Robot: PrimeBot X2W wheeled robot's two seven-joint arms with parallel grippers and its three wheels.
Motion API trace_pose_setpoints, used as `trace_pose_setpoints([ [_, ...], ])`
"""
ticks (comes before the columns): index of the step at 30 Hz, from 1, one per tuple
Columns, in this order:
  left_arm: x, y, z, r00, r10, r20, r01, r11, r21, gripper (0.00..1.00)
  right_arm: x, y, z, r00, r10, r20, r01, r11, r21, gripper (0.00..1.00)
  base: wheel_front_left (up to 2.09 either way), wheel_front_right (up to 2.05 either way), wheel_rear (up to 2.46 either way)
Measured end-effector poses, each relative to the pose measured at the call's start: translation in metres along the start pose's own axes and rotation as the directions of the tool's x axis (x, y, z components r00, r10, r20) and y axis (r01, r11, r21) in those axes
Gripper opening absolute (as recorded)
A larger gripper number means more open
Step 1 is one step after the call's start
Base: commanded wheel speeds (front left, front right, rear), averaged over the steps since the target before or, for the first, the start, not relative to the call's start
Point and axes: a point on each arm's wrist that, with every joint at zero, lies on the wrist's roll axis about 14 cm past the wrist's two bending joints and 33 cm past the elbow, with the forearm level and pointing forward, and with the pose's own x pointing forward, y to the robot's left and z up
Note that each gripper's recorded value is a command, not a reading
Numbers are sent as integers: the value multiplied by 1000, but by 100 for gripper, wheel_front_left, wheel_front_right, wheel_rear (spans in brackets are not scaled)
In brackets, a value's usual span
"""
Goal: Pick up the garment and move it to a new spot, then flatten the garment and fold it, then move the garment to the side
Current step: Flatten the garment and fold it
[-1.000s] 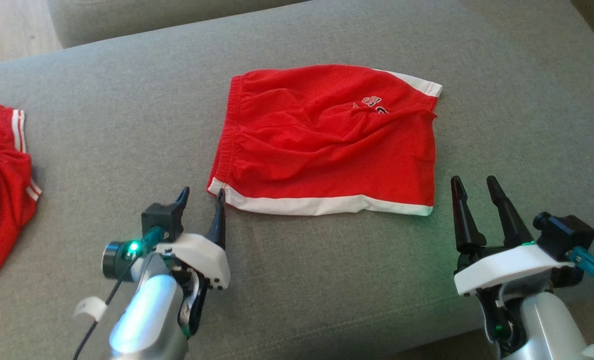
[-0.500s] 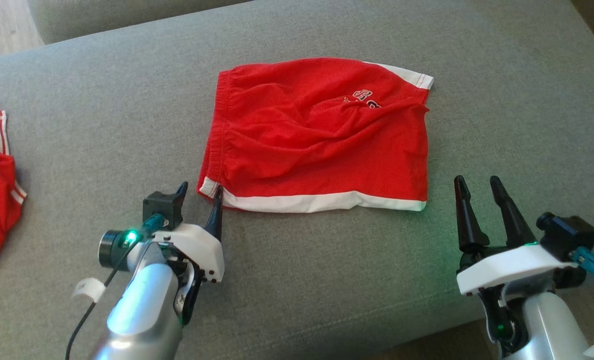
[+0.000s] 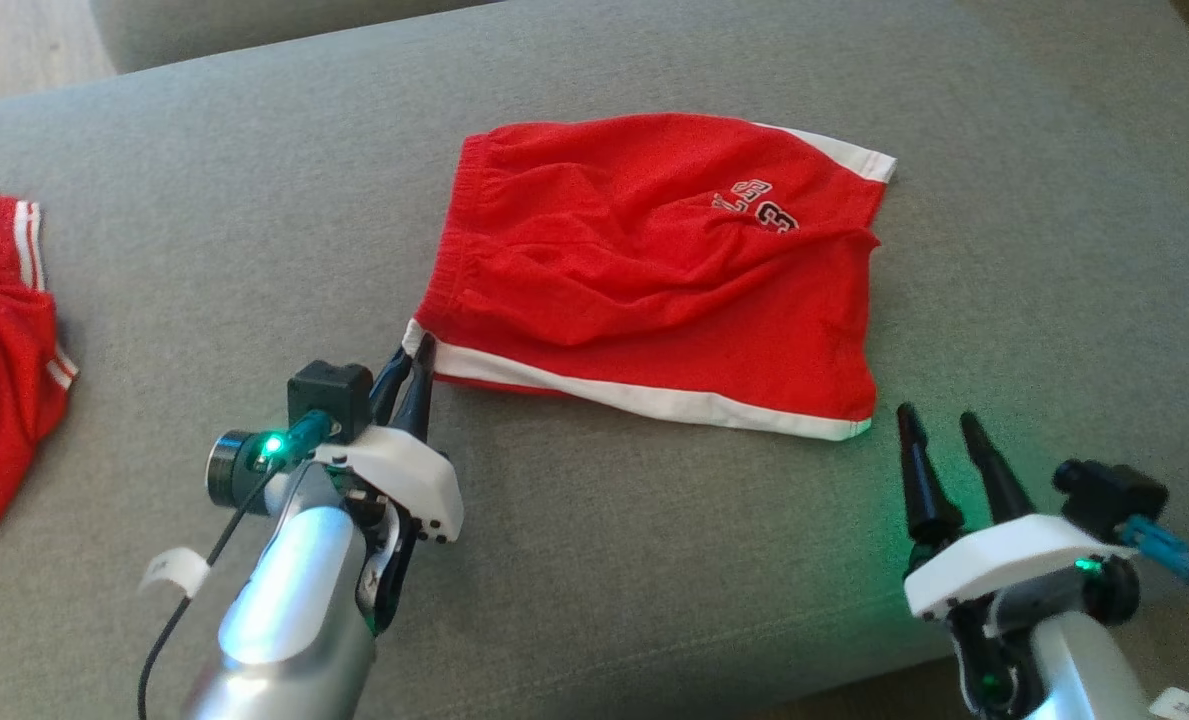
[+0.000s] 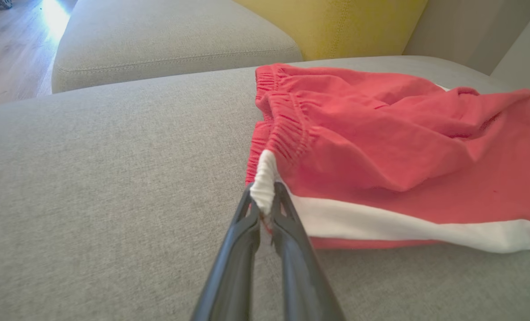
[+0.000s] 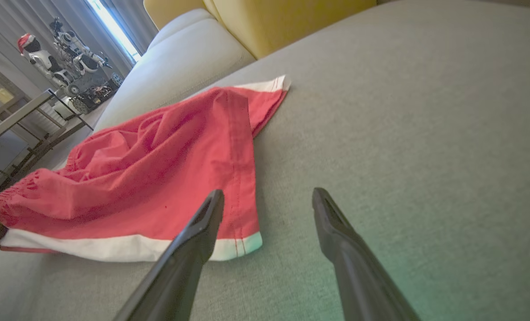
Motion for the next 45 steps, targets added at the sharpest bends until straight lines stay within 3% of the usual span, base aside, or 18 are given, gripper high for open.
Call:
trace_pose_setpoints([
  [7,-5,9,12,998,34,44,-33,999,-21,0,13,3,-34,991,7,-131,-16,998,-63,100,0,0,0],
  [14,-12,14,12,997,54,49,-52,998,-28,0,22,12,-50,981,28,-189,-38,998,-50,100,0,0,0],
  [26,-14,15,18,996,65,64,-63,997,-39,0,27,21,-56,977,54,-207,-66,996,-54,99,0,0,0],
  [27,-14,15,18,996,66,65,-63,997,-39,0,27,23,-57,976,60,-211,-72,996,-51,45,0,0,0],
  [28,-14,15,19,996,66,66,-64,997,-38,0,27,25,-57,974,67,-217,-79,996,-47,27,0,0,0],
  [29,-15,15,19,995,67,67,-64,997,-38,0,27,26,-58,973,72,-221,-83,995,-45,0,0,0,0],
  [39,-23,20,16,994,93,64,-90,995,-46,0,27,33,-59,969,94,-228,-122,986,-111,0,0,0,0],
  [45,-31,21,41,985,103,141,-95,994,-60,0,35,43,-7,986,148,-78,-162,959,-232,0,0,0,0],
])
